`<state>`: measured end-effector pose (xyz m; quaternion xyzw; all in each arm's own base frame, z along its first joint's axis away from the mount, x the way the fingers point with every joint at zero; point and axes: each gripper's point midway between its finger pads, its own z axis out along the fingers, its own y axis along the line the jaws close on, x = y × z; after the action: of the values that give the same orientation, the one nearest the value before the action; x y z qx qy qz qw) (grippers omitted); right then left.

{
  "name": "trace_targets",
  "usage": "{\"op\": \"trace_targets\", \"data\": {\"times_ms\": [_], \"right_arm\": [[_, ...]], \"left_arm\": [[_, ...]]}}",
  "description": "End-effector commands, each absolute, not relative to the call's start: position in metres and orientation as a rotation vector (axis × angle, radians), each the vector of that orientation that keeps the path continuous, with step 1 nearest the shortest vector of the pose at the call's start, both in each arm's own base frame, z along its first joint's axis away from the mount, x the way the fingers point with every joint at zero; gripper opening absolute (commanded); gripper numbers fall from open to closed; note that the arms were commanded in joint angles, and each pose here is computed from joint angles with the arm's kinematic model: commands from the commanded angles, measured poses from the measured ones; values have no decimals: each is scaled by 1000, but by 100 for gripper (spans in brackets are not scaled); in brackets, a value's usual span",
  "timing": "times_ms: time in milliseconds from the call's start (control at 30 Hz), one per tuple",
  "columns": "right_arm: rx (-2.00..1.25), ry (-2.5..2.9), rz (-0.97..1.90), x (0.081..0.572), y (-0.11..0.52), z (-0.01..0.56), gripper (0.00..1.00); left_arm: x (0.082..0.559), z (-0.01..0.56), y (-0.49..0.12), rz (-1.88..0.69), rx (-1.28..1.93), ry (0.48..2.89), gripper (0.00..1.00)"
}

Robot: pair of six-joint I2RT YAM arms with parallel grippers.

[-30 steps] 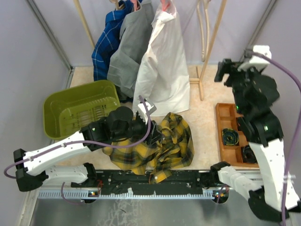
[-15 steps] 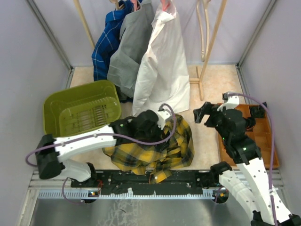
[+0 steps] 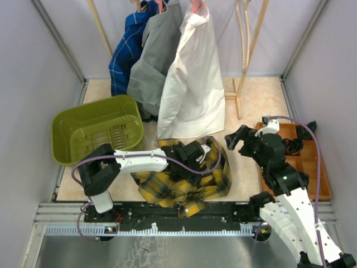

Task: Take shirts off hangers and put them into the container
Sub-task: Pick up the shirt from the center of the board.

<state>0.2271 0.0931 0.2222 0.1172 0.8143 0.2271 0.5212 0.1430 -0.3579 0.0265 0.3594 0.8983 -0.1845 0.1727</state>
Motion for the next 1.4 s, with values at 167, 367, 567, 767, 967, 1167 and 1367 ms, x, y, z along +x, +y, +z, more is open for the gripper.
{"op": "trace_targets", "data": {"times_ms": [167, 367, 567, 767, 967, 1167, 1367], "right_arm": [[292, 1915, 533, 236, 92, 236, 98], [314, 1876, 509, 236, 85, 239, 98], [327, 1873, 513, 238, 85, 239, 98], [333, 1875, 530, 239, 88, 238, 98], [341, 1873, 548, 240, 90, 237, 98], [349, 1879, 560, 242, 93, 234, 98], [344, 1881, 568, 246, 96, 234, 98]], "left_arm": [[105, -33, -323, -458, 1076, 2737, 5], [157, 77, -327, -434, 860, 2315, 0], [197, 209, -301, -439, 650, 1920, 0], [202, 284, -256, -395, 511, 1817, 0], [200, 338, -202, -362, 328, 1758, 0], [204, 348, -164, -213, 187, 1809, 0], [213, 378, -124, 26, 108, 1761, 0]]}}
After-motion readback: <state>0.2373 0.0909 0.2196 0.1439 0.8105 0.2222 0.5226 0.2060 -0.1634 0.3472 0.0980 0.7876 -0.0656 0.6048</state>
